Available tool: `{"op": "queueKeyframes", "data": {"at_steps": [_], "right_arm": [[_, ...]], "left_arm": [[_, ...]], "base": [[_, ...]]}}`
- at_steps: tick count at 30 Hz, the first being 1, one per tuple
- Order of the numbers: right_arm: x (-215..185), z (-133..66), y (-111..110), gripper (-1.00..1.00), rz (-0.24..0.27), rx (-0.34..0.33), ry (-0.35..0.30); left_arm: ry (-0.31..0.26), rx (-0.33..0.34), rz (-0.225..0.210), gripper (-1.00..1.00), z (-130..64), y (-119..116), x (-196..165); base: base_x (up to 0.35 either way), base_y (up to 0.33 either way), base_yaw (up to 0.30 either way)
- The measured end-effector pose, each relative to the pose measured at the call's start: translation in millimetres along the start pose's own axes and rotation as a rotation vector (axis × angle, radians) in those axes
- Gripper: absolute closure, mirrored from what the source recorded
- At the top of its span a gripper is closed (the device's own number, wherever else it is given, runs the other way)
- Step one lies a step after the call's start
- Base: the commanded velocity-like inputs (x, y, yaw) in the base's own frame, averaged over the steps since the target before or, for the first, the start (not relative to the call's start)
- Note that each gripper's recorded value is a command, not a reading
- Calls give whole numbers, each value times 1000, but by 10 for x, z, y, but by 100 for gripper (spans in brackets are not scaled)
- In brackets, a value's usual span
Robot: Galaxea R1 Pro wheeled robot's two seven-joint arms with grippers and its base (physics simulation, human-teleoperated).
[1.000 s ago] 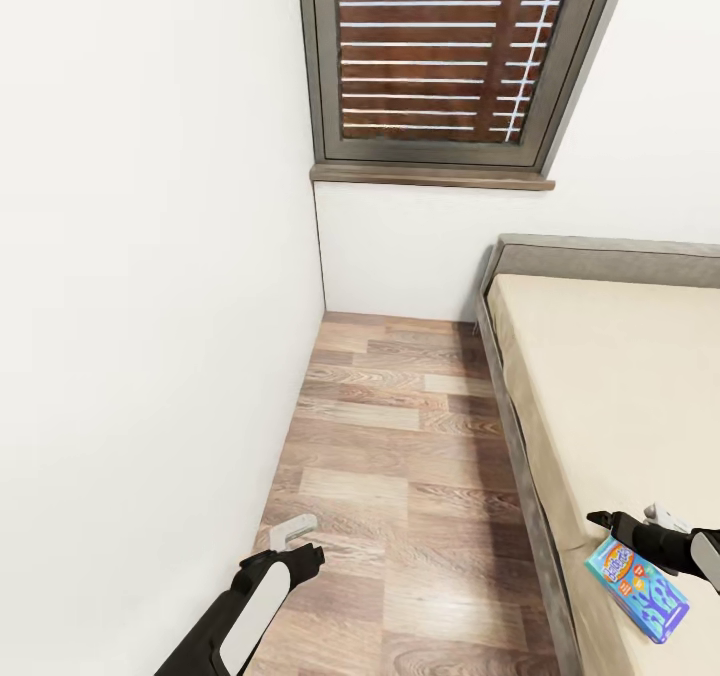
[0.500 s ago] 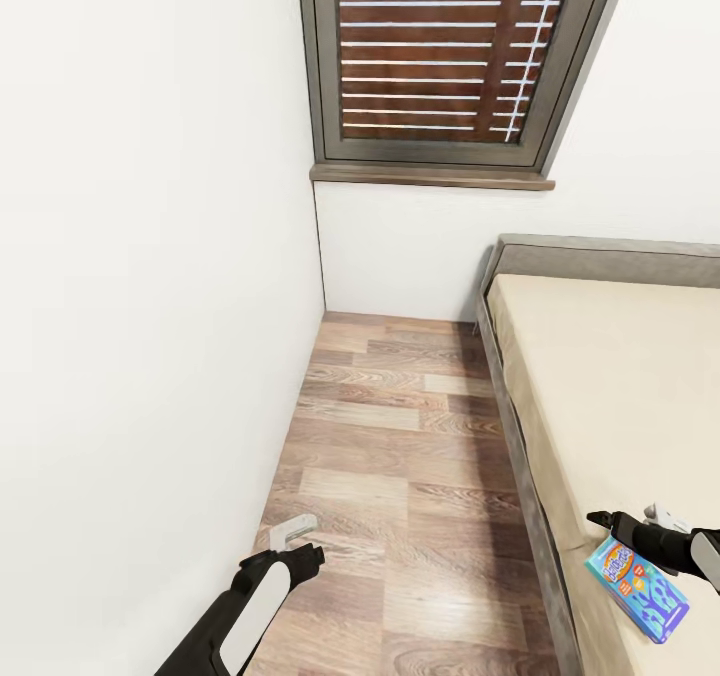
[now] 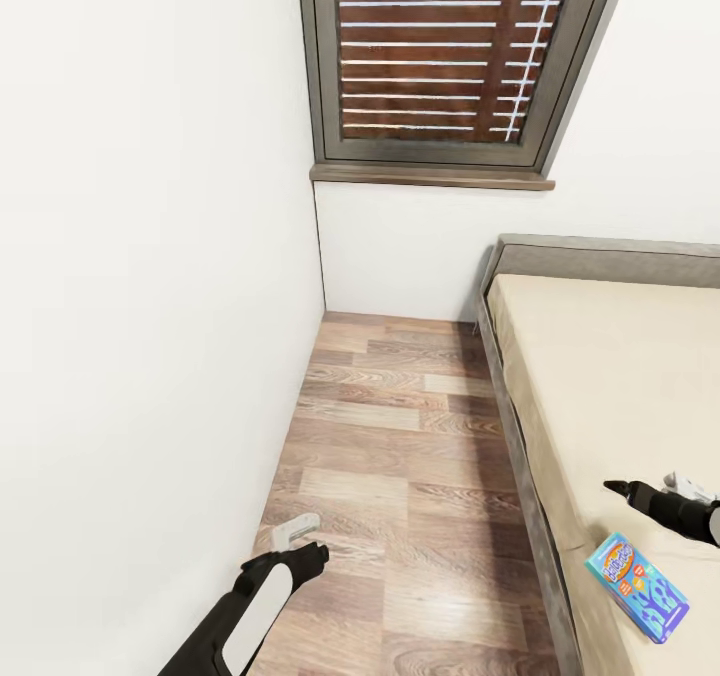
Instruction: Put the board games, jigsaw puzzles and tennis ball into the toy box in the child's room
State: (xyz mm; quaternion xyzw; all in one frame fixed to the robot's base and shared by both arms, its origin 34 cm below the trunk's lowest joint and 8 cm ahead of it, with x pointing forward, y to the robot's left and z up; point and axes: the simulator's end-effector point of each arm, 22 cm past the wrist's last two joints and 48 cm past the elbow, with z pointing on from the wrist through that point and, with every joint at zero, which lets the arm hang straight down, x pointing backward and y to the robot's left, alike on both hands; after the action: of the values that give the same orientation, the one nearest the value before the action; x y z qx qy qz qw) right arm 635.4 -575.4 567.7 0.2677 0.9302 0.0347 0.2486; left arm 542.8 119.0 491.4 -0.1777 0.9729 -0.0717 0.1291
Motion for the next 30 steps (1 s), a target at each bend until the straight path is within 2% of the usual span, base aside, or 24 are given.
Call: {"op": "queueKeyframes", "data": {"at_steps": [1, 3, 4, 6, 7, 10, 13, 15, 19, 21, 24, 28, 30], "right_arm": [[-4, -1, -1, -100, -2, 1, -1], [-379, -129, 27, -100, -31, 2, -80], [-384, -131, 27, -100, -33, 2, -81], [-749, -292, 57, -100, -50, 2, -166], [-754, -294, 56, -100, -51, 2, -167], [-1174, -537, 94, -100, -42, -3, -282], [-1263, -597, 117, -100, -36, -7, -311], [-1370, -669, 201, -100, -28, -16, -352], [-1451, -735, 336, -100, -29, -29, -391], [-1478, -821, 474, -100, -42, -40, -426], [-1434, -939, 564, -100, -61, -40, -447], [-1357, -1084, 609, -100, -83, -33, -455], [-1287, -1231, 636, -100, -104, -26, -457]], "left_arm": [[0, 0, 0, -100, 1, -1, 0], [11, 41, -6, -100, 31, -71, 55], [11, 42, -6, -100, 32, -72, 56], [29, 90, -14, -100, 78, -145, 117], [29, 90, -14, -100, 79, -146, 118], [65, 161, -40, -100, 172, -227, 173], [82, 182, -52, -100, 210, -244, 201], [111, 220, -66, -100, 271, -278, 249], [135, 255, -76, -100, 313, -316, 282], [150, 284, -84, -100, 331, -354, 294], [160, 308, -94, -100, 337, -384, 303], [168, 336, -103, -100, 335, -419, 310], [172, 375, -112, -100, 317, -475, 305]], "base": [[0, 0, 0], [0, 0, 0], [0, 0, 0], [0, 0, 0], [0, 0, 0], [0, 0, 0], [0, 0, 0], [0, 0, 0], [0, 0, 0], [0, 0, 0], [0, 0, 0], [0, 0, 0], [0, 0, 0]]}}
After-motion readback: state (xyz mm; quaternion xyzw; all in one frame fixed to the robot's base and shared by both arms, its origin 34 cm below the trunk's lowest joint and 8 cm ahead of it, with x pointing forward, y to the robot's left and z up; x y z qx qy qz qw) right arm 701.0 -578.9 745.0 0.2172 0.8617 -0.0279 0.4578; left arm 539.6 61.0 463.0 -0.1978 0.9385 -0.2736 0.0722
